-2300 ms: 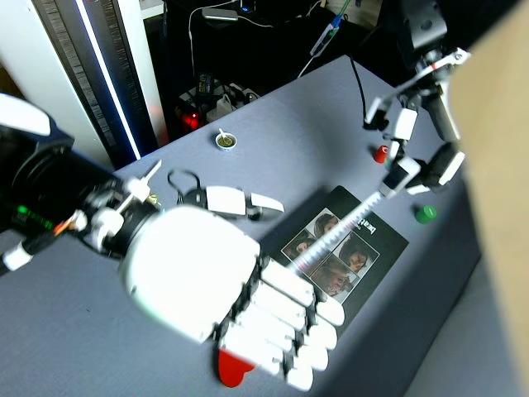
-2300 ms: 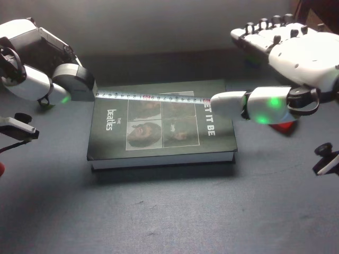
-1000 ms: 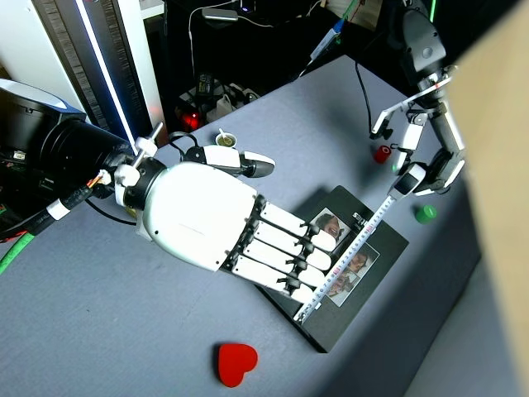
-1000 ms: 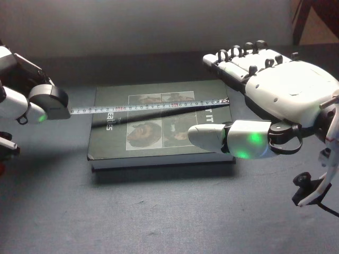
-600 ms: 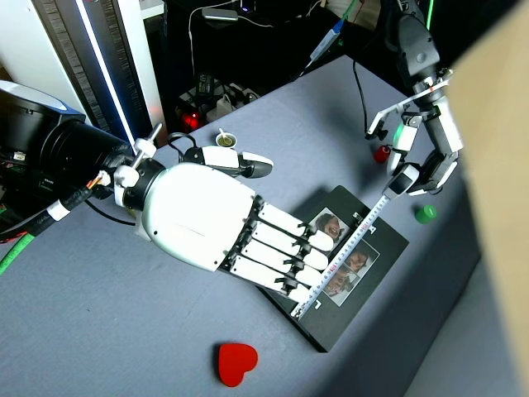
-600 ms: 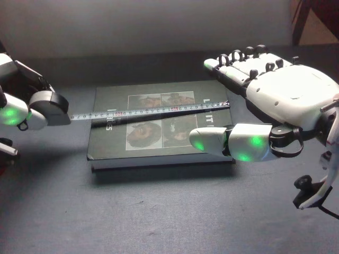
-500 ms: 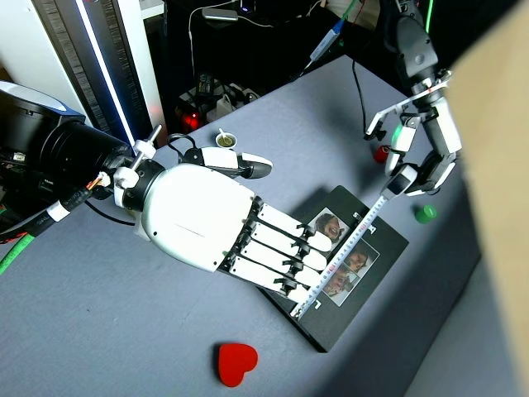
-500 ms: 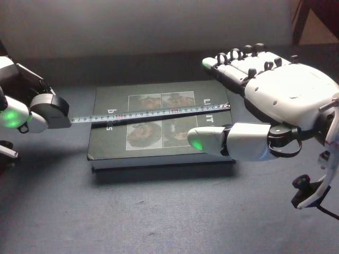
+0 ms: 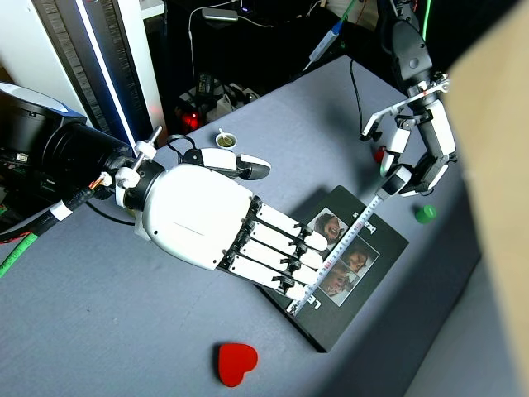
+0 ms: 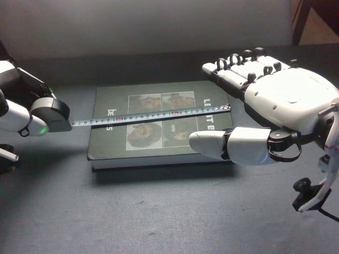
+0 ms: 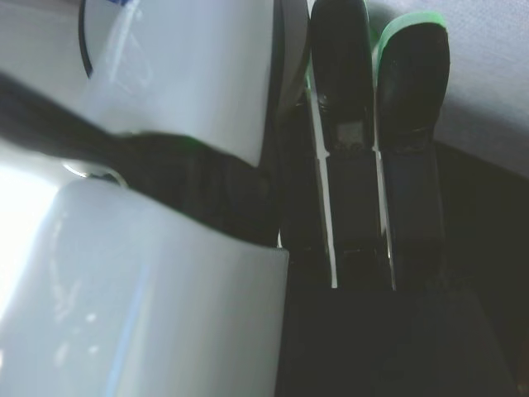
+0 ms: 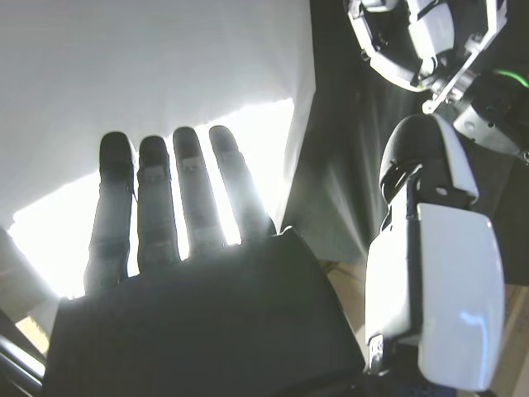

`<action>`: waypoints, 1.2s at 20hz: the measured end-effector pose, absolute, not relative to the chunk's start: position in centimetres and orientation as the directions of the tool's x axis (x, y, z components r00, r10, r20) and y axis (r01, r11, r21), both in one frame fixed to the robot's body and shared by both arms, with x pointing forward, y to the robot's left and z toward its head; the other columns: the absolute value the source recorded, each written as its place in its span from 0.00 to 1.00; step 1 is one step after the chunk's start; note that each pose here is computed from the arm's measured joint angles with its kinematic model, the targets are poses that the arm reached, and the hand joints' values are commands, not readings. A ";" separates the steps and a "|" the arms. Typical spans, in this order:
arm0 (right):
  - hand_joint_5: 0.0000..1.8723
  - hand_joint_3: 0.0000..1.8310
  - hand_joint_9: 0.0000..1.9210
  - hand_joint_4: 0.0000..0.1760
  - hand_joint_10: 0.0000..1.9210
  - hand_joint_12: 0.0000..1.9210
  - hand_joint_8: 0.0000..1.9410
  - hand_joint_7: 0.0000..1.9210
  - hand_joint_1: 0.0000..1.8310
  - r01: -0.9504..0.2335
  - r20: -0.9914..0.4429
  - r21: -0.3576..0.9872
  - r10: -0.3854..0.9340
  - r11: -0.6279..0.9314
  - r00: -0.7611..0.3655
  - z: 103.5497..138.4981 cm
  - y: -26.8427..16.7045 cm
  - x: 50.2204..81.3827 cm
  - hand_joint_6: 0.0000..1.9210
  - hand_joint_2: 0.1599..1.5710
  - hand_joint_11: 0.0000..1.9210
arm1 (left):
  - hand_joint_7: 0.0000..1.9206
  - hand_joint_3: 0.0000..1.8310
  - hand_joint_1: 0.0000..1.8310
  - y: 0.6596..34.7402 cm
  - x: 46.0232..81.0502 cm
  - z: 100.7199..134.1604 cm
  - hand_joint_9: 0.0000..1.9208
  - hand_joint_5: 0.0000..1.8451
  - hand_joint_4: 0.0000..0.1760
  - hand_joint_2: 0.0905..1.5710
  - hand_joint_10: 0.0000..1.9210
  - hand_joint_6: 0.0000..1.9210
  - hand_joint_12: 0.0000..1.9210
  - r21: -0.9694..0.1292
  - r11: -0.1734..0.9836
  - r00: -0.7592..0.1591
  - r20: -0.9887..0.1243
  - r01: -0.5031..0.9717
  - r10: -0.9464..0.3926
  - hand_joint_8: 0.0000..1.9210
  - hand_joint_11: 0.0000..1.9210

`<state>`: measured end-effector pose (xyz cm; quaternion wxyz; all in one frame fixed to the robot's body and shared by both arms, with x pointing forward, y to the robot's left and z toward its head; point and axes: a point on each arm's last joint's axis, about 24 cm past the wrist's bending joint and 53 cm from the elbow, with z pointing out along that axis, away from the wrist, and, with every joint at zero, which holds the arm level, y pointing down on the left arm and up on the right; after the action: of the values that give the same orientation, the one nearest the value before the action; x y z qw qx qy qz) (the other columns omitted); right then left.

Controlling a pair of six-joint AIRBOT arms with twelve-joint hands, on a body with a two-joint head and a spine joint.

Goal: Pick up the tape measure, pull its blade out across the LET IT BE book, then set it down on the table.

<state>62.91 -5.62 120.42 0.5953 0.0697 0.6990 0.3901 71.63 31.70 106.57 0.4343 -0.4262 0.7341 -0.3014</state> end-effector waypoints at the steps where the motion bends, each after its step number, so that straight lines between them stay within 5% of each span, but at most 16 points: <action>1: 0.02 0.00 0.02 0.00 0.00 0.21 0.00 0.03 0.00 -0.367 -0.777 0.629 0.563 0.685 -0.280 120.4 -5.6 62.9 0.00 0.60 0.00 | 0.66 0.00 0.82 31.7 71.6 106.6 0.56 0.52 0.00 0.64 0.44 0.43 0.72 -0.813 0.455 -0.259 -0.381 -0.364 -0.888 0.15 0.49; 15: 0.02 0.00 0.02 0.00 0.00 0.20 0.00 0.04 0.00 -0.386 -0.791 0.611 0.547 0.691 -0.273 120.2 -5.5 62.5 0.00 0.61 0.00 | 0.66 0.00 0.82 29.8 71.7 107.5 0.57 0.52 0.00 0.65 0.44 0.44 0.72 -0.830 0.448 -0.276 -0.369 -0.331 -0.887 0.16 0.49; 24: 0.02 0.00 0.03 0.00 0.00 0.21 0.00 0.04 0.00 -0.391 -0.796 0.605 0.540 0.694 -0.273 120.0 -5.4 62.4 0.00 0.61 0.00 | 0.68 0.00 0.82 29.0 71.0 111.7 0.56 0.52 0.00 0.64 0.45 0.44 0.71 -0.857 0.443 -0.270 -0.376 -0.264 -0.887 0.12 0.50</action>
<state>62.44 -5.44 120.01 0.6007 0.0536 0.6973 0.3874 70.99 28.99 111.70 0.4527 -0.4001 0.7188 -0.3440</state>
